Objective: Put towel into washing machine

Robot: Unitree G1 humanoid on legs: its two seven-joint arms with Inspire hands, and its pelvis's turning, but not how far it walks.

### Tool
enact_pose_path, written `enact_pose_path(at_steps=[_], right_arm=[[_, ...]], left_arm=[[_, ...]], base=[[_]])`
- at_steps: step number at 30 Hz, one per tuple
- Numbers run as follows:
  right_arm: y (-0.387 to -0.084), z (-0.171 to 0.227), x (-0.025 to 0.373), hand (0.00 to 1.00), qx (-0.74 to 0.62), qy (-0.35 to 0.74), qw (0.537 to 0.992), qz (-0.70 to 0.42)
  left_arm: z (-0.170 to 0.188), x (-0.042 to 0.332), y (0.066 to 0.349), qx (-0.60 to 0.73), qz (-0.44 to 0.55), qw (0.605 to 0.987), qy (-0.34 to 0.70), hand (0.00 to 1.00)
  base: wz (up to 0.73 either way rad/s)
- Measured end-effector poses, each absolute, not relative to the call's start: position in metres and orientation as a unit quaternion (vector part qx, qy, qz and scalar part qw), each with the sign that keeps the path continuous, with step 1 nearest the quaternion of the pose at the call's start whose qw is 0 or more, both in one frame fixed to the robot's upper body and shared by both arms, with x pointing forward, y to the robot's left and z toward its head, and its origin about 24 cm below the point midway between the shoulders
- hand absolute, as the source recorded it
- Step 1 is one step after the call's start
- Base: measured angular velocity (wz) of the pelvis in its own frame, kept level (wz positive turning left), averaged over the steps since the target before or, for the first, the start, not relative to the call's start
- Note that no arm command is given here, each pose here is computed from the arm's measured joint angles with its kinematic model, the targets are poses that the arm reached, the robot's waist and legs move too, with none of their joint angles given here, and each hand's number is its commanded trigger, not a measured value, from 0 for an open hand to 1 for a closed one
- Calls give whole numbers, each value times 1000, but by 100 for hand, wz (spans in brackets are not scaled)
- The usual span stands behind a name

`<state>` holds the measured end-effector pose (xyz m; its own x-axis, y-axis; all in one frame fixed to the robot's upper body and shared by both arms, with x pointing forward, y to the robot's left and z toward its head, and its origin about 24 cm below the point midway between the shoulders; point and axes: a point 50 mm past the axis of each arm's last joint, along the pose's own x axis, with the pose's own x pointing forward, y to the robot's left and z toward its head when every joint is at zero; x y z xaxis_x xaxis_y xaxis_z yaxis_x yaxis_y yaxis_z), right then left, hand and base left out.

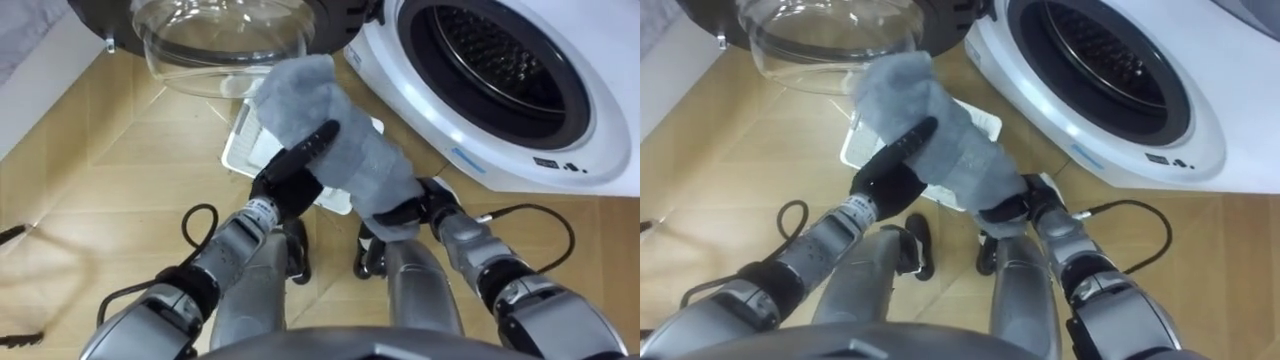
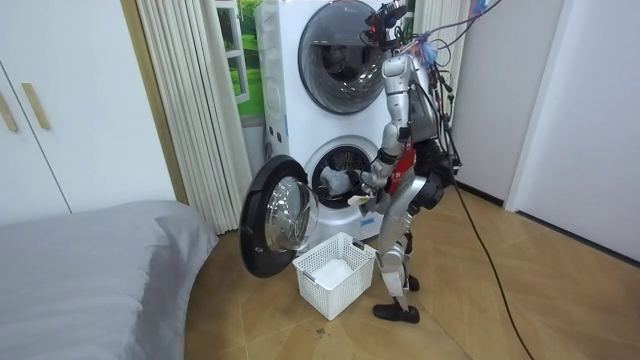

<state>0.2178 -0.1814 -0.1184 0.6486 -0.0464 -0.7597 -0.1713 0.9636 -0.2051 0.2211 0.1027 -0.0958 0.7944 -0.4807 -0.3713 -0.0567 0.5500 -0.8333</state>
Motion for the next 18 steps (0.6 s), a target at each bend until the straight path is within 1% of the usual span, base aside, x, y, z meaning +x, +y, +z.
enact_pose_path(at_steps=[5, 11, 15, 18], right_arm=[[-192, -119, 216, 100, -83, 421, 903, -19], [-200, -119, 214, 100, -10, 424, 902, -86], [-204, -117, 217, 100, 19, 419, 901, -115], [-210, -115, 218, 100, 71, 411, 896, -154]], left_arm=[[-100, 220, 116, -371, -118, 868, 308, 0], [-105, 218, 130, -267, -89, 901, 331, 0], [-109, 216, 137, -219, -64, 912, 340, 0], [-112, 212, 140, -170, -53, 918, 355, 0]], base=[[0], [-3], [0], [0]])
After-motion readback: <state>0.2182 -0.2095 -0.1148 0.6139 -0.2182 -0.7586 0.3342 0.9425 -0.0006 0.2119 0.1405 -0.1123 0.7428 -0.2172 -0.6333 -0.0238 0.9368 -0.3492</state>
